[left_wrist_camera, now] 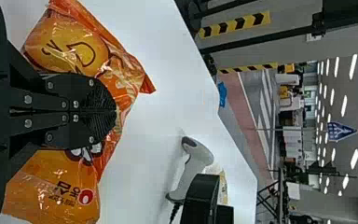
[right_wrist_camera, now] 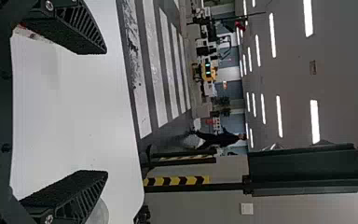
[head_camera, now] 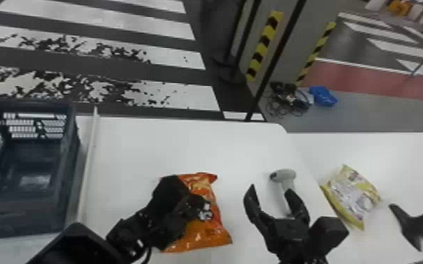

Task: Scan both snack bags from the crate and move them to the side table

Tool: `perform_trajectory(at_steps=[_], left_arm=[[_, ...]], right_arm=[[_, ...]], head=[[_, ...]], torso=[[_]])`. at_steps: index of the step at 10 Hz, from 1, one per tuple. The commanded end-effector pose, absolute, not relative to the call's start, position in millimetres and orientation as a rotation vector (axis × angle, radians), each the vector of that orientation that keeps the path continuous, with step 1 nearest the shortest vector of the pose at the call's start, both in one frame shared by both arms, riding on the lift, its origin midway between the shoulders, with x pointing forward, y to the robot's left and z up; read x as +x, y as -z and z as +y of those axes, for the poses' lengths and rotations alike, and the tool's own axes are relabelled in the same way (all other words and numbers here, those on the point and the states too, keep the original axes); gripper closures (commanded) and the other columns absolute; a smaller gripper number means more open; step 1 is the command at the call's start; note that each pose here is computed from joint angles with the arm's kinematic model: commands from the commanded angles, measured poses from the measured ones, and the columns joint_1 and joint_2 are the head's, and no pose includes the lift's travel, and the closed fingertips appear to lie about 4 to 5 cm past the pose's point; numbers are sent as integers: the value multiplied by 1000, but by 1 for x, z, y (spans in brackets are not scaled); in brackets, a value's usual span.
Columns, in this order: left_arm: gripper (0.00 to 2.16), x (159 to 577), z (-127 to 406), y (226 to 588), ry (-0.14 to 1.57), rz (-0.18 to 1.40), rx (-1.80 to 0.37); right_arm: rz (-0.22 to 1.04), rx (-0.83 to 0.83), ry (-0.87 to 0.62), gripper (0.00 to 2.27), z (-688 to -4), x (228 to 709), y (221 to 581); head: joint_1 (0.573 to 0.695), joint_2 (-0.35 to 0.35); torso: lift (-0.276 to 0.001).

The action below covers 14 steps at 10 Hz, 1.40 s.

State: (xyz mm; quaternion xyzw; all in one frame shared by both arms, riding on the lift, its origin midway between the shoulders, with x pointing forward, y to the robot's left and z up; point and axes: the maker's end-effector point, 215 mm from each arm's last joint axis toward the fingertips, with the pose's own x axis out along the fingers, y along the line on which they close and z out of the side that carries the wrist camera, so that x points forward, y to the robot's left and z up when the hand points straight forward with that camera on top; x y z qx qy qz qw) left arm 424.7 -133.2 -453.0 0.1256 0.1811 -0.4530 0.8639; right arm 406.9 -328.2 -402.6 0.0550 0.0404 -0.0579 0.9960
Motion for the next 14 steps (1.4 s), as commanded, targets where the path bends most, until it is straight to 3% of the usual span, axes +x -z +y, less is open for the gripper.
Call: perform_trajectory(at_steps=[1, 3, 5, 7, 10, 14], left_arm=[[2064, 422, -142, 456, 962, 374, 251], [-1, 421, -145, 452, 952, 358, 232], [29, 423, -141, 452, 933, 357, 234], [33, 429, -136, 420, 916, 284, 195], [36, 452, -62, 364, 792, 190, 137], [39, 477, 62, 331, 578, 140, 71]], right_arm=[[83, 110, 117, 73, -328, 405, 404], [80, 112, 116, 73, -328, 405, 403], [75, 112, 115, 73, -327, 405, 400], [76, 110, 116, 73, -328, 403, 400], [78, 112, 110, 66, -325, 403, 400], [147, 140, 51, 53, -302, 401, 404]], head=[[695, -350], [695, -350], [695, -350], [695, -350], [695, -350], [695, -350]], torso=[[-99], [-99], [-99], [-99], [-99], [-99]])
